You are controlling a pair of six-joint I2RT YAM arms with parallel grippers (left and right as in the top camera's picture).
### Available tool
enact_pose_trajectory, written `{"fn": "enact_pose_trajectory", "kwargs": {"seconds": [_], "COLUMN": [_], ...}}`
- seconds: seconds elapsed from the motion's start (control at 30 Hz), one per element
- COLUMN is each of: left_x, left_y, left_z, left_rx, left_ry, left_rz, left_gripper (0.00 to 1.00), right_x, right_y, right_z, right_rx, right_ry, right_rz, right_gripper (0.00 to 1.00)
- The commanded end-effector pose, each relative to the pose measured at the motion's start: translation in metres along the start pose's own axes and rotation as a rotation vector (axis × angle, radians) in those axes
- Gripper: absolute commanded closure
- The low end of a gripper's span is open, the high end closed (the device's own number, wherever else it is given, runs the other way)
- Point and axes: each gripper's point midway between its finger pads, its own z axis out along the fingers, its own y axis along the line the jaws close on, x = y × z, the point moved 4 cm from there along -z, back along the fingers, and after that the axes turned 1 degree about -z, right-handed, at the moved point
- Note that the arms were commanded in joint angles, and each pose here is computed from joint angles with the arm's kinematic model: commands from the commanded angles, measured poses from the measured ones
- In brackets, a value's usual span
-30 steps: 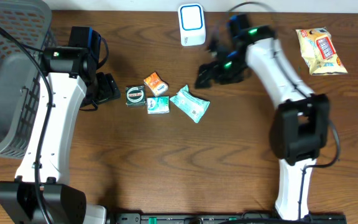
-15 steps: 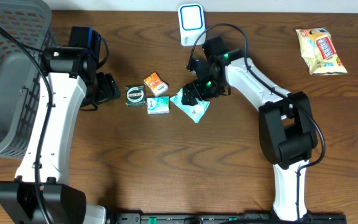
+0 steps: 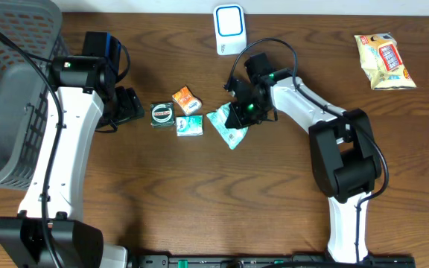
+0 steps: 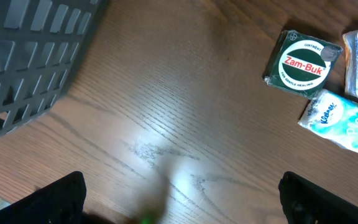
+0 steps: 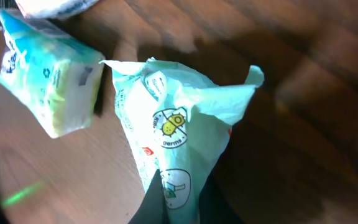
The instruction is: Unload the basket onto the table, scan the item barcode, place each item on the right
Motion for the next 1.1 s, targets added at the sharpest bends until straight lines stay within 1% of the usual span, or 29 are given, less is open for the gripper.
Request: {"fn": "enact_pose_trajectory", "kwargs": {"seconds": [0.0, 0.13, 0.3, 0.37, 0.5, 0.63, 0.77, 1.07], "left_x": [0.000, 0.000, 0.000, 0.000, 0.000, 0.000, 0.000, 0.000], "left_y": [0.002, 0.002, 0.002, 0.002, 0.002, 0.002, 0.002, 0.002], "left_z": [0.003, 0.003, 0.003, 0.003, 0.003, 0.003, 0.003, 0.003], "left_rx": [-0.015, -0.015, -0.015, -0.015, -0.015, -0.015, -0.015, -0.015], "left_ry": [0.007, 0.007, 0.007, 0.007, 0.007, 0.007, 0.007, 0.007], "left_rz": [-0.007, -0.007, -0.007, -0.007, -0.007, -0.007, -0.007, -0.007], "left_gripper": [0.02, 0.02, 0.02, 0.02, 0.02, 0.02, 0.02, 0.02], "right_x": [-0.002, -0.011, -0.026, -0.032, -0.037, -0.038, -0.038, -0.036], "right_y": [0.005, 0.012, 0.026, 0.039, 0.066, 0.084, 0.093, 0.097], "right_z": [-0.022, -0.060, -0.128, -0.155, -0.193, -0.208, -0.208, -0.207], "right_rx": [-0.048, -0.105, -0.121, -0.130, -0.131, -0.134, -0.172, -0.208], "right_ry": [-0.032, -0.116, -0.296, -0.380, -0.502, -0.551, -0.550, -0.539], "right_rz": [0.034, 0.030, 0.010, -0.044, -0.149, -0.206, -0.232, -0.194], "right_gripper": [0.99, 0.99, 0.99, 0.99, 0.99, 0.99, 0.99, 0.99]}}
